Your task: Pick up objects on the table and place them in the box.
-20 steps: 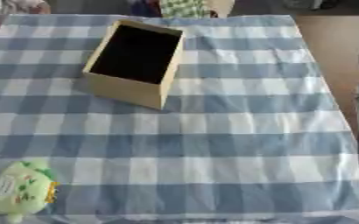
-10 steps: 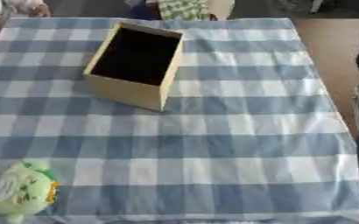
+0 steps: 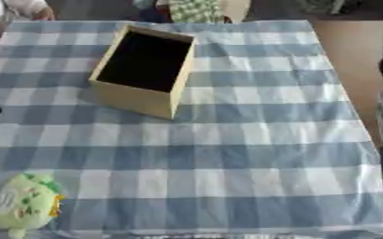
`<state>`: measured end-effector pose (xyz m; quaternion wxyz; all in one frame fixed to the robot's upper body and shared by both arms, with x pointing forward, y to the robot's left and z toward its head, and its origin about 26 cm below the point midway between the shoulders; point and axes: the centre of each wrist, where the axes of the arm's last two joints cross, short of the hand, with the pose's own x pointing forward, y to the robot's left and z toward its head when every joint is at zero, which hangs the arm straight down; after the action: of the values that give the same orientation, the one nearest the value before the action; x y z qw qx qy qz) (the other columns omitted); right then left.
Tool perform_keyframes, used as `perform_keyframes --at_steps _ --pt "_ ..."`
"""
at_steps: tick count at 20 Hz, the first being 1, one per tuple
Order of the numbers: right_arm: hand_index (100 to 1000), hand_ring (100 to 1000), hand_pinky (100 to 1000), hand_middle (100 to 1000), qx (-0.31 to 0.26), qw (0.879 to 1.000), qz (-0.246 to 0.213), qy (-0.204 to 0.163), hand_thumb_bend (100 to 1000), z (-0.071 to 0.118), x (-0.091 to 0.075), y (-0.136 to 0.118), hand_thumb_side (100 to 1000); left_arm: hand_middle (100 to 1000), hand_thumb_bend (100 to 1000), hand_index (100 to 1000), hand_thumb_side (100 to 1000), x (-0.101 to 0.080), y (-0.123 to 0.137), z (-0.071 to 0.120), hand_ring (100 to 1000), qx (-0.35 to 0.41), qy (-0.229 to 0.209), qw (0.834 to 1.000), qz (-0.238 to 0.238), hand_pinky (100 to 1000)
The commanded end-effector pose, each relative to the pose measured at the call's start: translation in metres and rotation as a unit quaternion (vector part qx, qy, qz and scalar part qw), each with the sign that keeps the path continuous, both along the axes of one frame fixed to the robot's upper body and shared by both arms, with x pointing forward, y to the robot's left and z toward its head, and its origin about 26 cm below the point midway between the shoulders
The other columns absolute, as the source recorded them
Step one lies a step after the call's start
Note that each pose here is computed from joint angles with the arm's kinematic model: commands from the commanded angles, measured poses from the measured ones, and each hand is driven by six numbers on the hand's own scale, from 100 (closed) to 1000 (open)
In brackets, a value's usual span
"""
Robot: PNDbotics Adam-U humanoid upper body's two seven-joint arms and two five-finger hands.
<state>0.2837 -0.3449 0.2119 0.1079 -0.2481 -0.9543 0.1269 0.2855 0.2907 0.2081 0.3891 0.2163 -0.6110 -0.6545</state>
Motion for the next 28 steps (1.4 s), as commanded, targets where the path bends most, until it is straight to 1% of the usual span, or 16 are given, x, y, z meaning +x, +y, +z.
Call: perform_keyframes --at_steps 1,3,4,6,8,9,14,15,16,17,18,19,24,25,28 --pt "783 622 786 604 -0.013 1.0 0.0 -0.01 100 0.009 -0.003 -0.002 748 795 620 895 725 -0.002 -0.001 0.004 750 0.03 -0.01 1.0 -0.005 643" --pt "783 623 786 604 -0.014 1.0 0.0 -0.01 100 0.008 -0.003 -0.002 748 800 679 893 666 -0.003 -0.002 0.0 754 0.046 -0.002 0.999 -0.005 646" --pt "783 623 785 604 -0.014 1.0 0.0 -0.009 100 0.008 -0.003 -0.002 748 806 714 891 623 -0.003 -0.002 -0.002 761 0.05 0.005 0.999 -0.006 652" --pt "783 623 785 605 -0.014 1.0 0.0 -0.009 100 0.008 -0.003 -0.002 748 815 748 891 570 -0.004 -0.003 -0.005 774 0.061 0.026 0.998 -0.005 667" --pt "783 623 785 605 -0.014 1.0 0.0 -0.008 100 0.008 -0.003 -0.001 748 814 757 891 551 -0.005 -0.003 -0.006 776 0.072 0.04 0.997 -0.003 669" --pt "783 623 785 604 -0.014 1.0 0.0 -0.008 100 0.008 -0.003 -0.001 748 812 775 896 526 -0.005 -0.003 -0.006 773 0.075 0.045 0.996 -0.002 670" --pt "783 623 785 604 -0.014 1.0 0.0 -0.007 100 0.008 -0.003 -0.002 748 837 747 916 485 -0.006 -0.003 -0.011 796 0.091 0.078 0.993 0.0 700" --pt "782 622 785 604 -0.013 1.0 0.0 -0.006 100 0.008 -0.003 -0.002 748 838 678 920 459 -0.006 -0.003 -0.012 798 0.094 0.085 0.992 -0.001 705" --pt "782 622 785 604 -0.013 1.0 0.0 -0.006 100 0.008 -0.003 -0.002 748 838 668 921 455 -0.007 -0.003 -0.013 798 0.096 0.091 0.991 -0.002 705" --pt "782 623 785 604 -0.013 1.0 0.0 -0.005 100 0.008 -0.003 -0.002 747 840 604 926 420 -0.007 -0.003 -0.014 801 0.098 0.098 0.99 -0.003 707" --pt "782 623 785 604 -0.013 1.0 -0.001 -0.005 100 0.008 -0.003 -0.002 747 841 570 929 400 -0.008 -0.003 -0.015 802 0.099 0.105 0.99 -0.002 707" --pt "782 623 785 604 -0.012 1.0 -0.001 -0.005 100 0.008 -0.003 -0.002 747 844 511 940 368 -0.008 -0.003 -0.017 803 0.101 0.113 0.988 -0.001 706" --pt "782 623 785 604 -0.01 1.0 -0.002 -0.004 100 0.007 -0.003 -0.002 747 842 527 941 368 -0.01 -0.002 -0.021 802 0.099 0.135 0.986 0.001 709" --pt "782 622 784 604 -0.01 1.0 -0.002 -0.004 100 0.007 -0.003 -0.002 747 843 543 941 372 -0.01 -0.002 -0.022 805 0.099 0.138 0.985 0.002 715" --pt "782 622 784 604 -0.008 1.0 -0.003 -0.003 100 0.006 -0.003 -0.002 747 843 540 940 369 -0.011 -0.002 -0.023 811 0.108 0.133 0.985 0.013 722"
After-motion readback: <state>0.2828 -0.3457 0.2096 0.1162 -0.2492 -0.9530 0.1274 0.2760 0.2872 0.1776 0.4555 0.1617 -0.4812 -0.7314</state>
